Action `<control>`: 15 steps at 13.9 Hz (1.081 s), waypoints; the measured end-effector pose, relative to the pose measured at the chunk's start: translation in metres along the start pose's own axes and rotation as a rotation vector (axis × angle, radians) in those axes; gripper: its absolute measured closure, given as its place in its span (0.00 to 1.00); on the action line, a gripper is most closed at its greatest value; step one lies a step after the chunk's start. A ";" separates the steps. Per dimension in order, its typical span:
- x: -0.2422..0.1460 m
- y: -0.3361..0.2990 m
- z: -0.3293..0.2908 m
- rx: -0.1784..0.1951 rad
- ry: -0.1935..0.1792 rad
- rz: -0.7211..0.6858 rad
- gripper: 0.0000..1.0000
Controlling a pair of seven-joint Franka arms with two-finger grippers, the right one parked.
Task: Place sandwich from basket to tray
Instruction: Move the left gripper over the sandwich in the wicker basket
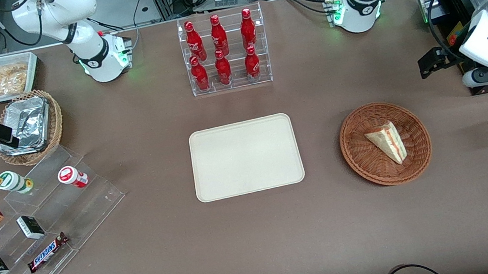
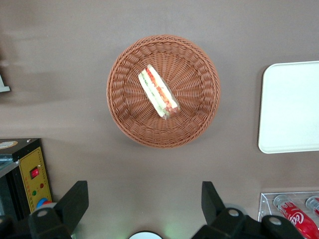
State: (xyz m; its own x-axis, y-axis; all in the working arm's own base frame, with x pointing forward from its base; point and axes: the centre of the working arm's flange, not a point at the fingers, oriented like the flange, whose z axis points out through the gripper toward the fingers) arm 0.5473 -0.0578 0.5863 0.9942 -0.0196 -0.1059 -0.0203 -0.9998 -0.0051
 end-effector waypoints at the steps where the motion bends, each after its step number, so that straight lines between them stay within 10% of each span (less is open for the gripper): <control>1: 0.002 0.000 0.002 0.000 -0.003 0.000 0.00; 8: 0.022 -0.001 0.080 0.001 -0.059 -0.001 0.00; 15: 0.019 -0.001 0.198 -0.003 -0.019 -0.013 0.00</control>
State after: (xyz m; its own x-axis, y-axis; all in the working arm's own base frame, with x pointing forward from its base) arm 0.5453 -0.0560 0.3874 0.9922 -0.0065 -0.1248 -0.0070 -1.0000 -0.0036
